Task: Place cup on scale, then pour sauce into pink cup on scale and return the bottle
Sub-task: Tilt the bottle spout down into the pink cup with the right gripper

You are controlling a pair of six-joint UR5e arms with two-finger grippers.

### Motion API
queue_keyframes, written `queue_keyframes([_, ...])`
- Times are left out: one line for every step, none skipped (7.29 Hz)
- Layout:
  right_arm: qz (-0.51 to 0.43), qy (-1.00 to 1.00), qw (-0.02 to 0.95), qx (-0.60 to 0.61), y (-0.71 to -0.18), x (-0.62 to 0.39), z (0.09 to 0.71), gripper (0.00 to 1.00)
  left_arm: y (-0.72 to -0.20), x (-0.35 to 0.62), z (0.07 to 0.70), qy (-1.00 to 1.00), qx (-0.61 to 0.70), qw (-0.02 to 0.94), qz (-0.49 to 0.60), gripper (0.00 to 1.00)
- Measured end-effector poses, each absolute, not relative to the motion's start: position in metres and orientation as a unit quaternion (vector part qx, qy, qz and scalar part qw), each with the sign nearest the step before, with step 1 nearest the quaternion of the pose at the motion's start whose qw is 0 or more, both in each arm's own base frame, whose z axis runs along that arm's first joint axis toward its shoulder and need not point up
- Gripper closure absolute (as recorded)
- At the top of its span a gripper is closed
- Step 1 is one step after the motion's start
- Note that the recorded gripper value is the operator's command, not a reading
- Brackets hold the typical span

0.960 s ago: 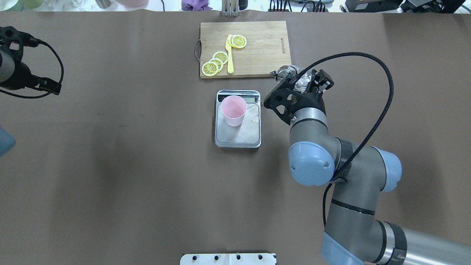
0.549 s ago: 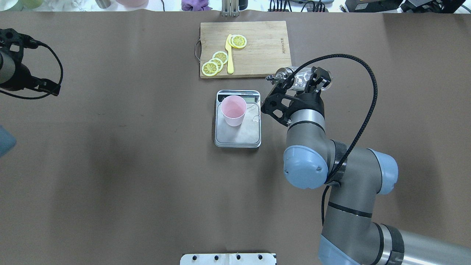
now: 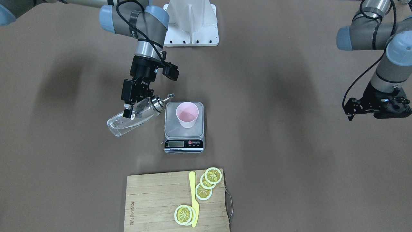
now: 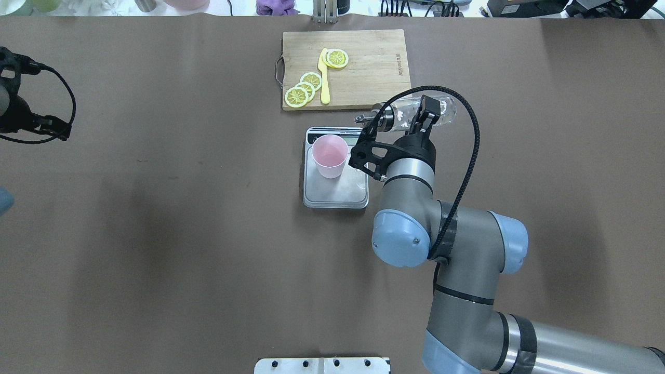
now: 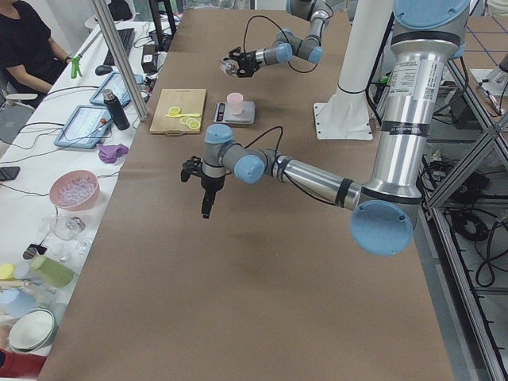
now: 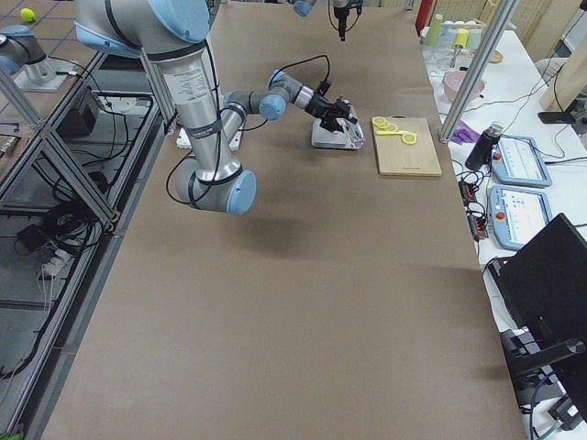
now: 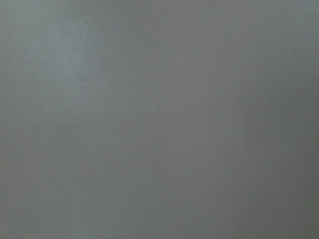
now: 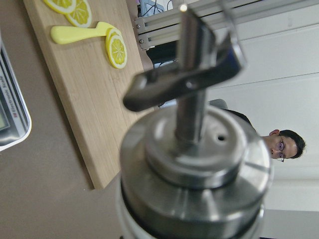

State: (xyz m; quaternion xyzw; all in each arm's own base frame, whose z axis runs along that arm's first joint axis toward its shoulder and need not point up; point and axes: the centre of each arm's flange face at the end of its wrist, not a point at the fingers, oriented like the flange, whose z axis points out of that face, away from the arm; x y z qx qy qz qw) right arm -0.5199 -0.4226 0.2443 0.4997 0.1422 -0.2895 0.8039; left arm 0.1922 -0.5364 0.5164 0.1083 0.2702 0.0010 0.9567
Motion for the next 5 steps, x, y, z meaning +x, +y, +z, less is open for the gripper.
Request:
queue_keyframes([-0.294, 0.152, 0.803, 0.496, -0.427, -0.534, 0.246, 1.0, -0.538, 0.188, 0.52, 0.269, 0.107, 0.957, -0.002, 0.02])
queue_keyframes([-0.297, 0.162, 0.801, 0.494, -0.431, -0.545, 0.248, 1.0, -0.539, 0.186, 0.521, 0.268, 0.106, 0.958, -0.004, 0.02])
queue_keyframes([-0.301, 0.173, 0.799, 0.491, -0.434, -0.551, 0.252, 1.0, -0.539, 0.185, 0.522, 0.268, 0.105, 0.958, -0.005, 0.02])
queue_keyframes([-0.31, 0.189, 0.793, 0.489, -0.434, -0.554, 0.255, 1.0, -0.539, 0.184, 0.522, 0.268, 0.105, 0.958, -0.005, 0.02])
queue_keyframes([-0.323, 0.21, 0.783, 0.488, -0.435, -0.554, 0.257, 1.0, -0.539, 0.184, 0.523, 0.267, 0.104, 0.958, -0.004, 0.02])
